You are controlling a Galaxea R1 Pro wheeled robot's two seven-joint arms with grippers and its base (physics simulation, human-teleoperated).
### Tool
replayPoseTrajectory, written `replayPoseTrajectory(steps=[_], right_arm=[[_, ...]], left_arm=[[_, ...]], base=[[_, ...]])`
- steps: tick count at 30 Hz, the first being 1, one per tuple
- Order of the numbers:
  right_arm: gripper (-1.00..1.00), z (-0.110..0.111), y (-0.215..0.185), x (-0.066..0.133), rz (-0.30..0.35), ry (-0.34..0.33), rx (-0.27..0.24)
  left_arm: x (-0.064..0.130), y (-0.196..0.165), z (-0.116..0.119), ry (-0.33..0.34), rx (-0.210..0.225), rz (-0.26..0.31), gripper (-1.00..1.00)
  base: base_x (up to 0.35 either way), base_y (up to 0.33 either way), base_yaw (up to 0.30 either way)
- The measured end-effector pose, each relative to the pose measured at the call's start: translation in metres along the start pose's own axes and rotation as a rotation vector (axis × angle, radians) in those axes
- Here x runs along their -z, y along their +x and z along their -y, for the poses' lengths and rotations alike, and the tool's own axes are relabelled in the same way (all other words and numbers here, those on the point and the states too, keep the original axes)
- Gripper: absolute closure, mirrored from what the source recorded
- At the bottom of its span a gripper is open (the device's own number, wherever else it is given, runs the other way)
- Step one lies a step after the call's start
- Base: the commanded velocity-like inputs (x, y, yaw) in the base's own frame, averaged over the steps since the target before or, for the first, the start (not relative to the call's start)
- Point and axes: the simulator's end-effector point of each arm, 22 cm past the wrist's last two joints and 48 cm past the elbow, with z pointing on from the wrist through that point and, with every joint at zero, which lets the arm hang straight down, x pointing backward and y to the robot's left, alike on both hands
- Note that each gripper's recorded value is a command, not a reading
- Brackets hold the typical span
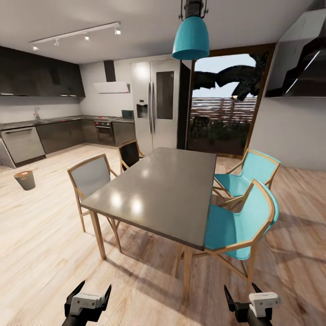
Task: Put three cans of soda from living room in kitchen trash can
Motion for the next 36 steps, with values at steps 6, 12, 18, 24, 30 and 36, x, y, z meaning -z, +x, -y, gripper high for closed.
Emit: replayPoseTrajectory(steps=[6, 12, 18, 24, 30, 36], right_arm=[[-1.0, 0.0, 0.0, 0.0, 0.0, 0.0, 0.0], [-1.0, 0.0, 0.0, 0.0, -0.001, 0.0, 0.0], [-1.0, 0.0, 0.009, 0.001, -0.019, 0.0, 0.001], [-1.0, 0.0, 0.011, 0.001, -0.024, -0.001, 0.002], [-1.0, 0.0, 0.012, 0.001, -0.025, -0.001, 0.003], [-1.0, 0.0, 0.012, 0.001, -0.026, -0.001, 0.003]], left_arm=[[0.0, 0.0, 0.0, 0.0, 0.0, -0.001, -1.0], [0.0, 0.0, 0.0, -0.001, 0.001, 0.0, -1.0], [0.001, 0.0, 0.0, -0.001, 0.002, 0.0, -1.0], [0.0, 0.0, -0.001, -0.002, 0.001, 0.0, -1.0], [0.0, 0.0, 0.0, 0.001, 0.002, 0.0, -1.0], [0.0, 0.0, 0.001, 0.005, 0.002, 0.0, -1.0]], base=[[0.0, 0.0, 0.241], [0.0, 0.0, 0.243], [0.0, 0.0, 0.245], [0.0, 0.011, 0.245], [0.0, 0.181, 0.245], [0.0, 0.3, 0.116]])
